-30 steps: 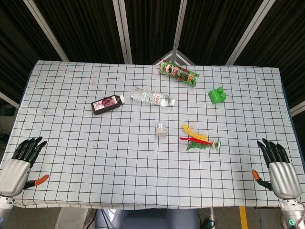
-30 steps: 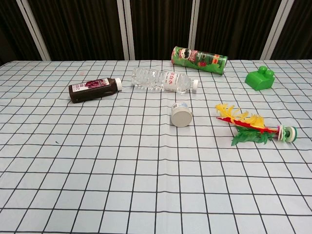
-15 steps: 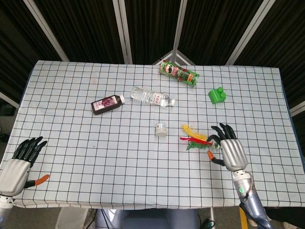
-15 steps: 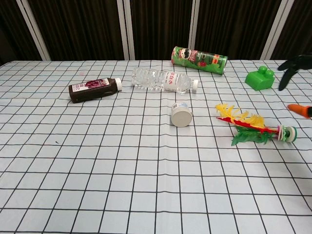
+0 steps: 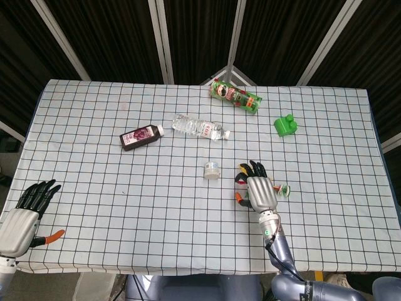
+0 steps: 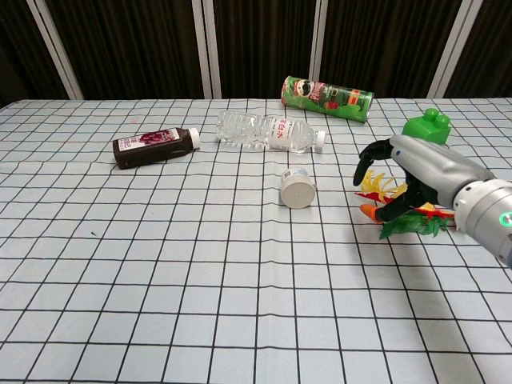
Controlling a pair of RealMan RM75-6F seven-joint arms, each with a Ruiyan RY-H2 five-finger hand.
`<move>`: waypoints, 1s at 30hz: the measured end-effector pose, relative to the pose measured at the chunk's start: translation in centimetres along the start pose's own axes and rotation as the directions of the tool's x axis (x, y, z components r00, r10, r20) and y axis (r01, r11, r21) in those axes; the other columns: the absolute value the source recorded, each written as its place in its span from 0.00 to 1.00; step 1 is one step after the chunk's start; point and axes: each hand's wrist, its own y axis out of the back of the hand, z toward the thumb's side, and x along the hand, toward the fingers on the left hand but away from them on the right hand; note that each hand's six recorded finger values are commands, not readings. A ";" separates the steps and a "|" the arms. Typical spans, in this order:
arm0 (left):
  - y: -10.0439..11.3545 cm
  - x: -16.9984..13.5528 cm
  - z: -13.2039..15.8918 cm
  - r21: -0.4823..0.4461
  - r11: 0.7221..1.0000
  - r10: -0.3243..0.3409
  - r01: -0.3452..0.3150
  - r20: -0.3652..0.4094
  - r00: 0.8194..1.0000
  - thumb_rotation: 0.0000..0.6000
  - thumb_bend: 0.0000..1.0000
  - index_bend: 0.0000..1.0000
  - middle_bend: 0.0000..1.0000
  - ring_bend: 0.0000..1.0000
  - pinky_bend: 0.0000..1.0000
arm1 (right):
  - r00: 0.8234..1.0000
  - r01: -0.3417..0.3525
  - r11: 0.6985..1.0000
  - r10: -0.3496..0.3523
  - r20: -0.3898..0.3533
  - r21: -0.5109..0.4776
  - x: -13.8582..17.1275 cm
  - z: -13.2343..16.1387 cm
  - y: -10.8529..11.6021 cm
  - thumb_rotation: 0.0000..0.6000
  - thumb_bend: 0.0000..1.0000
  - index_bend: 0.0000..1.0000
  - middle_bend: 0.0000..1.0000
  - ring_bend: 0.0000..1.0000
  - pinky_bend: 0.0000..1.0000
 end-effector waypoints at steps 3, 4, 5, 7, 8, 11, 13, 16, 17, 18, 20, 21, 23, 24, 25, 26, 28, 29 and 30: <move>0.0 0.0 0.0 -0.004 1.000 -0.004 0.004 0.000 1.000 1.00 0.00 0.00 0.00 0.00 0.00 | 1.000 0.004 1.000 -0.004 0.017 -0.003 -0.7 -0.2 -0.5 1.00 0.39 0.44 0.18 0.00 0.00; 0.0 0.0 0.0 -0.006 1.000 -0.005 0.005 0.000 1.000 1.00 0.00 0.00 0.00 0.00 0.00 | 1.000 0.005 1.000 -0.005 0.020 -0.002 -0.8 -0.2 -0.6 1.00 0.39 0.45 0.19 0.00 0.00; -0.1 0.1 0.0 -0.007 1.000 -0.007 0.007 0.000 1.000 1.00 0.00 0.00 0.00 0.00 0.00 | 1.000 0.006 1.000 -0.006 0.023 0.000 -1.0 -0.3 -0.7 1.00 0.39 0.45 0.19 0.00 0.00; 0.0 0.1 0.0 -0.010 1.000 -0.008 0.008 -0.001 1.000 1.00 0.00 0.00 0.00 0.00 0.00 | 1.000 0.009 1.000 -0.009 0.029 0.005 -1.3 -0.4 -0.9 1.00 0.39 0.47 0.20 0.00 0.00; 0.0 0.1 0.0 -0.011 1.000 -0.008 0.008 -0.001 1.000 1.00 0.00 0.00 0.00 0.00 0.00 | 0.999 0.010 1.000 -0.010 0.031 0.006 -1.4 -0.5 -0.9 1.00 0.40 0.48 0.20 0.00 0.00; 0.0 0.1 0.0 -0.012 1.000 -0.007 0.007 -0.001 1.000 1.00 0.00 0.00 0.00 0.00 0.00 | 0.999 0.011 1.000 -0.011 0.043 -0.001 -1.6 -0.8 -1.1 1.00 0.46 0.52 0.22 0.00 0.00; 0.0 0.1 0.0 -0.013 1.000 -0.010 0.010 -0.001 1.000 1.00 0.00 0.00 0.00 0.00 0.00 | 0.999 0.011 1.000 -0.011 0.045 0.000 -1.5 -0.9 -1.2 1.00 0.50 0.54 0.22 0.00 0.00; -0.1 0.1 0.0 -0.012 1.000 -0.013 0.013 -0.002 1.000 1.00 0.00 0.00 0.00 0.00 0.00 | 0.999 0.010 1.000 -0.010 0.048 -0.006 -1.3 -1.2 -1.3 1.00 0.55 0.57 0.23 0.00 0.00; -0.1 0.1 0.0 -0.012 1.000 -0.013 0.013 -0.002 1.000 1.00 0.00 0.00 0.00 0.00 0.00 | 0.999 0.009 1.000 -0.009 0.050 -0.010 -1.2 -1.2 -1.3 1.00 0.56 0.58 0.23 0.00 0.00; -0.1 0.1 0.0 -0.011 1.000 -0.014 0.014 -0.002 1.000 1.00 0.00 0.00 0.00 0.00 0.00 | 0.999 0.008 1.000 -0.007 0.050 -0.016 -1.1 -1.3 -1.4 1.00 0.56 0.59 0.23 0.00 0.00; -0.1 0.0 0.0 -0.008 1.000 -0.014 0.014 -0.002 1.000 1.00 0.00 0.00 0.00 0.00 0.00 | 0.999 0.005 1.000 -0.004 0.049 -0.022 -0.9 -1.2 -1.4 1.00 0.56 0.60 0.23 0.00 0.00; -0.2 0.0 0.0 -0.005 1.000 -0.014 0.014 -0.002 1.000 1.00 0.00 0.00 0.00 0.00 0.00 | 0.999 0.003 1.000 -0.002 0.045 -0.026 -0.8 -1.1 -1.5 1.00 0.56 0.60 0.23 0.00 0.00; -0.2 0.0 0.1 -0.001 1.000 -0.015 0.015 -0.003 1.000 1.00 0.00 0.00 0.00 0.00 0.00 | 0.999 0.001 0.999 0.000 0.037 -0.033 -0.5 -0.9 -1.4 1.00 0.56 0.60 0.24 0.00 0.00; -0.3 0.0 0.1 0.001 1.000 -0.015 0.015 -0.003 1.000 1.00 0.00 0.00 0.00 0.00 0.00 | 1.000 0.001 0.999 0.000 0.030 -0.037 -0.4 -0.7 -1.3 1.00 0.56 0.60 0.24 0.00 0.00; -0.3 0.0 0.1 0.003 1.000 -0.014 0.014 -0.004 1.000 1.00 0.00 0.00 0.00 0.00 0.00 | 1.000 0.003 0.999 -0.002 0.023 -0.040 -0.3 -0.5 -1.2 1.00 0.56 0.60 0.24 0.00 0.00; -0.3 0.0 0.1 0.004 1.000 -0.014 0.014 -0.004 1.000 1.00 0.00 0.00 0.00 0.00 0.00 | 1.000 0.005 0.999 -0.004 0.015 -0.042 -0.2 -0.3 -1.0 1.00 0.56 0.60 0.23 0.00 0.00; -0.3 0.0 0.0 0.007 1.000 -0.013 0.013 -0.006 1.000 1.00 0.00 0.00 0.00 0.00 0.00 | 1.000 0.016 0.999 -0.017 -0.006 -0.044 0.1 0.1 -0.2 1.00 0.56 0.59 0.23 0.00 0.00; -0.3 0.0 0.0 0.007 1.000 -0.013 0.013 -0.008 1.000 1.00 0.00 0.00 0.00 0.00 0.00 | 1.000 0.023 0.999 -0.024 -0.016 -0.045 0.3 0.4 0.2 1.00 0.56 0.59 0.23 0.00 0.00; -0.3 0.0 0.0 0.007 1.000 -0.014 0.014 -0.009 1.000 1.00 0.00 0.00 0.00 0.00 0.00 | 0.999 0.034 0.998 -0.035 -0.030 -0.047 0.5 0.7 0.9 1.00 0.56 0.60 0.23 0.00 0.00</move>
